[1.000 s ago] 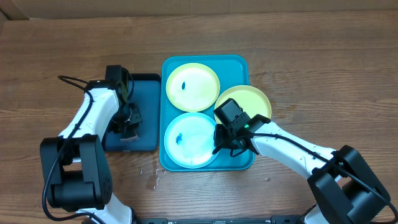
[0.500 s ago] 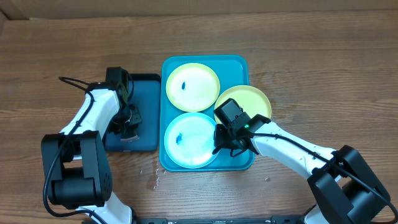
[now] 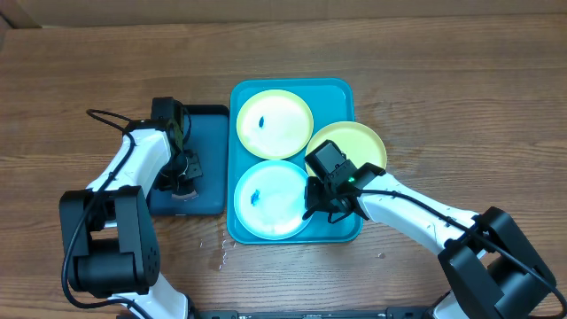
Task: Clean dirty plates on tray and stack at the side
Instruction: 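Lower the left gripper onto the green-and-orange sponge on the black tray, then close the left gripper on the sponge and lift it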
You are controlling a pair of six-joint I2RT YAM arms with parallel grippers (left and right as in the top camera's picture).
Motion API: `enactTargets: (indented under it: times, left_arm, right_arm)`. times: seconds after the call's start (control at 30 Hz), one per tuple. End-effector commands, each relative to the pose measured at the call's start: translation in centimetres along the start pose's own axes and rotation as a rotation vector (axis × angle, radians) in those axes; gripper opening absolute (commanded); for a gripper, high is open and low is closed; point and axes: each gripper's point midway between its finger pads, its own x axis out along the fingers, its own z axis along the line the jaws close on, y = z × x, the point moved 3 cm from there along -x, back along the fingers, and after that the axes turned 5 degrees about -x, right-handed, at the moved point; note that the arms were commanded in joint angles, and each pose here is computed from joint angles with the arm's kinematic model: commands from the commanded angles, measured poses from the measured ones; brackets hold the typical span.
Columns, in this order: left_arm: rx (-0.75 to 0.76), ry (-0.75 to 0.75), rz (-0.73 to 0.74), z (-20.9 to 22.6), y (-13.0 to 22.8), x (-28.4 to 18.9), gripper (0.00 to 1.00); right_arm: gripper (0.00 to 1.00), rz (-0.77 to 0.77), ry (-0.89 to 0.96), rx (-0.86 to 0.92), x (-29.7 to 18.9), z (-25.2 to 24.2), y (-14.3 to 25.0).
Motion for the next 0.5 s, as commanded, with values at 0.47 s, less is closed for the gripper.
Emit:
enactTargets:
  times: [0.47]
  left_arm:
    - [0.120,0.291,-0.206,-1.6,-1.9,-7.2,0.04]
  right_arm:
    - [0.25,0.020,-0.018,0.006,0.2,0.2,0.4]
